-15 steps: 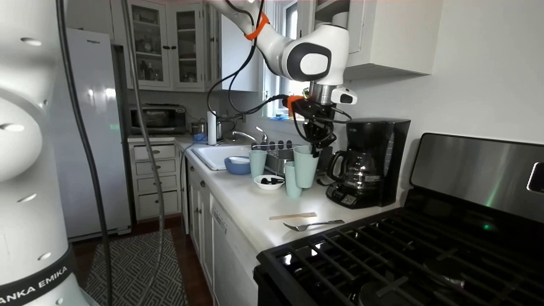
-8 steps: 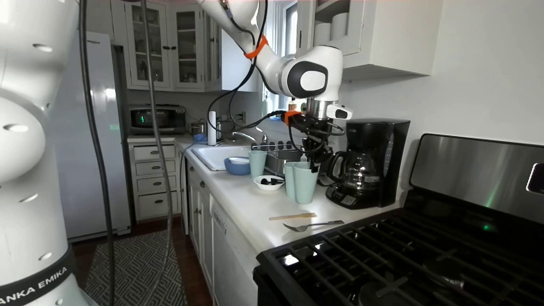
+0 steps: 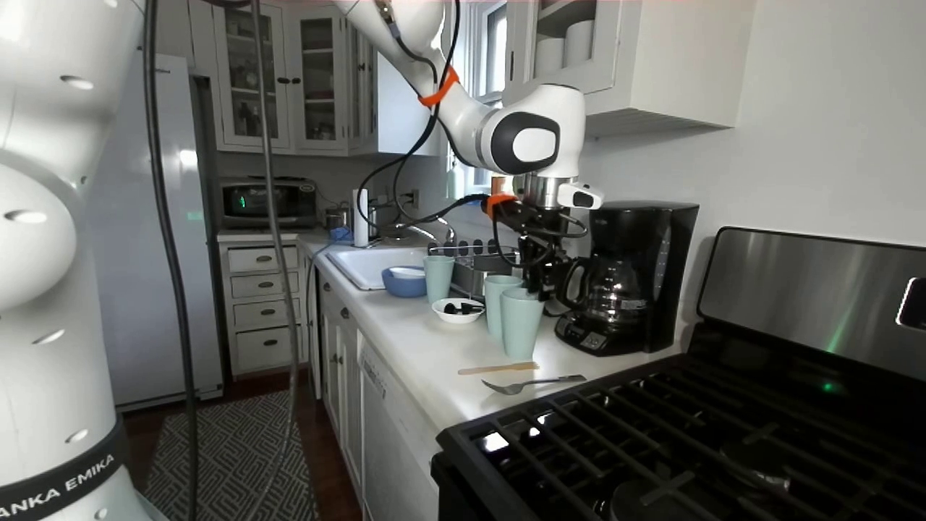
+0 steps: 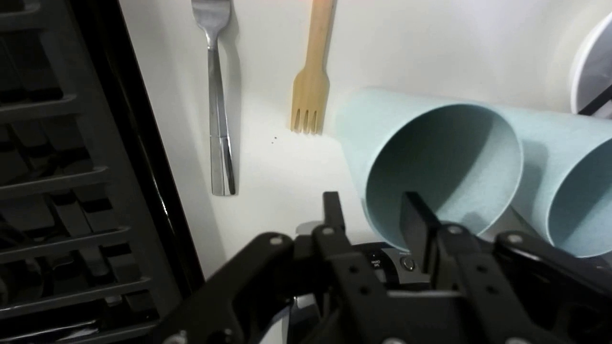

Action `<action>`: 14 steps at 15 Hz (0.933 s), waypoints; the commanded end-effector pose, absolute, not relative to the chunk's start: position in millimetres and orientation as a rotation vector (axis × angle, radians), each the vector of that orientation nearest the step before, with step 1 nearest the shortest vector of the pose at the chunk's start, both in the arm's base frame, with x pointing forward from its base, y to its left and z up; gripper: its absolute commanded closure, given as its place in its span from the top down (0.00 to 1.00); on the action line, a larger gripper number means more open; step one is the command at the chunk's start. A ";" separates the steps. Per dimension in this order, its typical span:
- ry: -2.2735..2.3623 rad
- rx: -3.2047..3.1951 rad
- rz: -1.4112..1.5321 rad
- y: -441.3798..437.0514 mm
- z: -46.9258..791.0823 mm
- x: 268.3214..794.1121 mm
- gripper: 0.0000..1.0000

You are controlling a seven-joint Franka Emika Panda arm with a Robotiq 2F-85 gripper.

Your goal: Remove the grey cup from inside the other grey cup and put it on the counter

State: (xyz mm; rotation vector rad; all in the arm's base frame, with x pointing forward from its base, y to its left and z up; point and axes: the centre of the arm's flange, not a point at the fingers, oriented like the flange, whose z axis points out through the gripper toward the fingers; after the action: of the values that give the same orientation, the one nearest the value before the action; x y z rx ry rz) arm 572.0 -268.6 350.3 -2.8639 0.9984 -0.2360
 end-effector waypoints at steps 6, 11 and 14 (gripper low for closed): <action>0.864 -2.851 -0.535 -257.1 410.3 474.3 0.99; 0.667 -2.932 -0.864 -239.5 470.1 413.6 1.00; 0.671 -2.941 -0.837 -250.6 468.0 436.2 1.00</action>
State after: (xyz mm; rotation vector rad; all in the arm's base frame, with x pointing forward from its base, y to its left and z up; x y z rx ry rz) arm 435.8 -250.4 468.4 -2.9409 0.6700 -0.8384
